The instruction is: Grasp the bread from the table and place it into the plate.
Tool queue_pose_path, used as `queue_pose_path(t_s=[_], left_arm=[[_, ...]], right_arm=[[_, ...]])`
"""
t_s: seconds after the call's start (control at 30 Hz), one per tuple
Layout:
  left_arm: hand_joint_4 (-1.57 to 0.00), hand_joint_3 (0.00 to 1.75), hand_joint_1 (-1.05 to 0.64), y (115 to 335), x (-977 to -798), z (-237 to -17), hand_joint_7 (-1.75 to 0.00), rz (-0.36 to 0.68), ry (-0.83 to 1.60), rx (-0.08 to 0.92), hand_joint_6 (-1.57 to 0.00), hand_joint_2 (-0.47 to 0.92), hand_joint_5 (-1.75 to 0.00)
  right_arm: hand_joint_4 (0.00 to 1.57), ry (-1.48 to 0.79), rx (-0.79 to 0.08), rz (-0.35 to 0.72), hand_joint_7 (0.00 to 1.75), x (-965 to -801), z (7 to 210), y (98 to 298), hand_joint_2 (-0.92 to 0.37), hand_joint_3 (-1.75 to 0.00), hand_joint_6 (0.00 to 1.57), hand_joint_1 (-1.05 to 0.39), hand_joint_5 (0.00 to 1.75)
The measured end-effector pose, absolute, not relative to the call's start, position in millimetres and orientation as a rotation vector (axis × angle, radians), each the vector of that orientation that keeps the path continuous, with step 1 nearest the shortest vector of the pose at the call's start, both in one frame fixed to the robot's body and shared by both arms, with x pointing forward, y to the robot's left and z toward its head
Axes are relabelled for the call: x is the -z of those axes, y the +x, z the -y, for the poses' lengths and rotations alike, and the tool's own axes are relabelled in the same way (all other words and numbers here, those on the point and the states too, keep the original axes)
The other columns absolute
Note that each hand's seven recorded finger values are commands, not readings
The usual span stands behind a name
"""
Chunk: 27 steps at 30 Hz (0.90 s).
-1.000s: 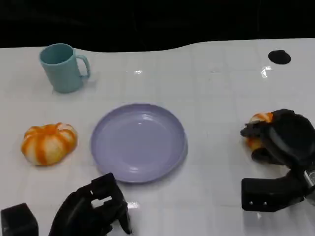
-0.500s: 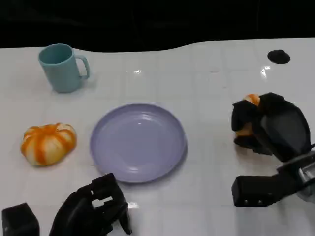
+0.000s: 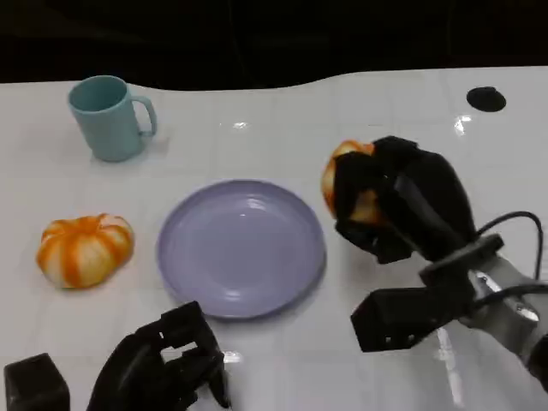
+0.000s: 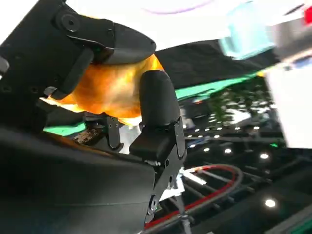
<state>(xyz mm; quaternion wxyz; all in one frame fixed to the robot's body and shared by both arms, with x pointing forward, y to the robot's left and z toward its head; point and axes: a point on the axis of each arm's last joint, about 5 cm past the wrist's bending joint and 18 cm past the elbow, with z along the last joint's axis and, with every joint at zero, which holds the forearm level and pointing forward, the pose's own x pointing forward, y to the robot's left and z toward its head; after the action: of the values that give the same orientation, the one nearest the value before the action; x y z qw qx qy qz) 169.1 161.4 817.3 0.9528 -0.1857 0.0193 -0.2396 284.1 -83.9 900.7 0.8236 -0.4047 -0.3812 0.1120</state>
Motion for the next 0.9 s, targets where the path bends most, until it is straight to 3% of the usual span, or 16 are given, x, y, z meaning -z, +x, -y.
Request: queue_pose_path(t_s=[0.27, 0.57, 0.73, 0.8, 0.9], left_arm=[[-0.79, 0.25, -0.63, 168.1, -817.7, -161.5, -1.50, -0.037, -0.371, 0.484, -0.71, 0.91, -1.75], [-0.80, 0.27, -0.61, 167.2, -820.0, -161.5, -1.49, -0.030, -0.374, 0.484, -0.71, 0.90, -1.75], [-0.79, 0.27, -0.60, 165.5, -820.4, -161.3, -1.49, -0.034, -0.376, 0.486, -0.71, 0.90, -1.75], [-0.79, 0.27, -0.59, 165.1, -820.6, -161.2, -1.50, -0.033, -0.376, 0.487, -0.70, 0.90, -1.75], [-0.79, 0.28, -0.59, 164.8, -821.2, -161.1, -1.50, -0.030, -0.375, 0.487, -0.71, 0.90, -1.75]], right_arm=[[1.03, -0.718, -0.356, 0.806, 1.75, -916.1, 55.9, 278.5, -0.23, -1.54, 0.77, -0.12, 1.75], [1.01, -0.629, -0.466, 0.747, 1.75, -915.1, 28.2, 271.0, -0.24, -1.50, 0.74, -0.09, 1.75], [0.92, -0.635, -0.507, 0.694, 1.48, -910.1, 20.5, 270.3, -0.32, -1.38, 0.82, -0.08, 1.75], [0.84, -0.641, -0.511, 0.679, 1.25, -908.1, 19.9, 270.7, -0.36, -1.24, 0.80, -0.13, 1.66], [0.71, -0.666, -0.514, 0.651, 0.86, -906.5, 19.8, 272.5, -0.49, -0.87, 0.74, -0.21, 1.45]])
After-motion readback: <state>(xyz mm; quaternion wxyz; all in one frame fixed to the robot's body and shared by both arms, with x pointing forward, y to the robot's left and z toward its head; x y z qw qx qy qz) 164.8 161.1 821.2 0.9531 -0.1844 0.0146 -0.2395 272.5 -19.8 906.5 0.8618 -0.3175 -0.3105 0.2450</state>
